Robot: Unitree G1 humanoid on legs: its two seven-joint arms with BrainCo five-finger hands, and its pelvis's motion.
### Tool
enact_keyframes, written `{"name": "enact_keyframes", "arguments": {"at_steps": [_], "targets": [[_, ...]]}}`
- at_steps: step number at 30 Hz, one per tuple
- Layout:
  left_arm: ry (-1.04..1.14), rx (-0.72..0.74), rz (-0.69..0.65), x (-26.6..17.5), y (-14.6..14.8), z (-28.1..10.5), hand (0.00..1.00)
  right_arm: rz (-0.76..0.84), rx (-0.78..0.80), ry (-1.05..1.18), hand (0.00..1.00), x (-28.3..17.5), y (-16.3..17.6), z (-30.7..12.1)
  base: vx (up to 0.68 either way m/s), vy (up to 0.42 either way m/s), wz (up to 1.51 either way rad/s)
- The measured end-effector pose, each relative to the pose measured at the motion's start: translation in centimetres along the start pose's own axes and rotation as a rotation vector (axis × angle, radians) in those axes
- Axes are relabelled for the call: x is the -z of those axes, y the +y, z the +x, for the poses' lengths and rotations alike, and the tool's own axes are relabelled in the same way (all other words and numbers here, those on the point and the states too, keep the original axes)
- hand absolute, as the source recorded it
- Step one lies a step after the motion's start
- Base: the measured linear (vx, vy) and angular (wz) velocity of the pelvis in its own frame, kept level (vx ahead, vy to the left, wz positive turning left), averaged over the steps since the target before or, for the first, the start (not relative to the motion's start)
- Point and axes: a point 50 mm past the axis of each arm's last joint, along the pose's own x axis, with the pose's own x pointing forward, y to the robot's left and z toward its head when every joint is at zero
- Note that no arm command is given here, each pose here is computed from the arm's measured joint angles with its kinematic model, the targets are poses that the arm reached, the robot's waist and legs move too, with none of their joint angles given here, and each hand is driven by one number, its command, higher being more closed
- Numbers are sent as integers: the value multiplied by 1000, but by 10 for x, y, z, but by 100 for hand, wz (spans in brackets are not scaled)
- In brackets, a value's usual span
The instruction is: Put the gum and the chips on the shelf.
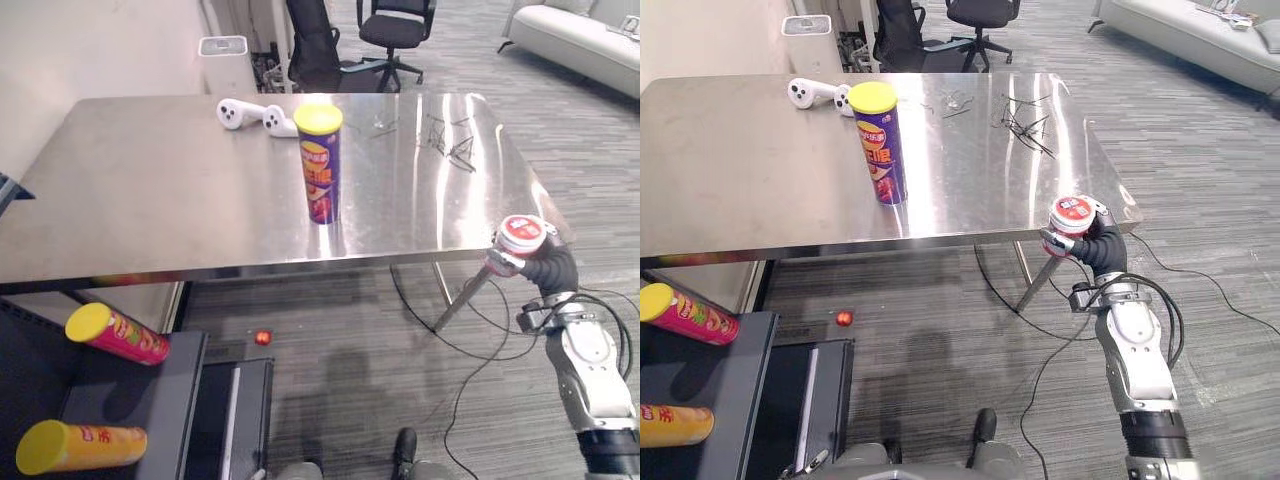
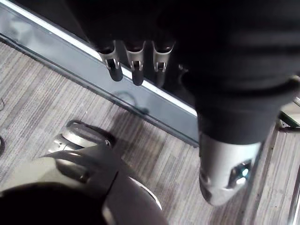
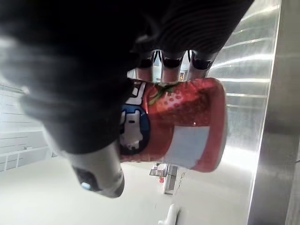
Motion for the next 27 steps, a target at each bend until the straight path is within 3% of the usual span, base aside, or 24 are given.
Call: {"name": "enact_keyframes", "arguments": {"at_steps": [6,9,17,27], "targets": [[2,-12,-94,0,-4,-1,0,82,-112,-106,100,-20,41,38,-53,-64,61],[11,-42,-133,4,-1,-2,0,85,-87,-114,100,-22,39,49,-103,-102,117],[66,-35,-106,26,2,-8,0,27,93,-88,100,-14,-2,34,-33,59,192],[128,-42,25,47,12,-14,0,-15,190,-72,100,-15,-28,-5,-61,134,64]]}}
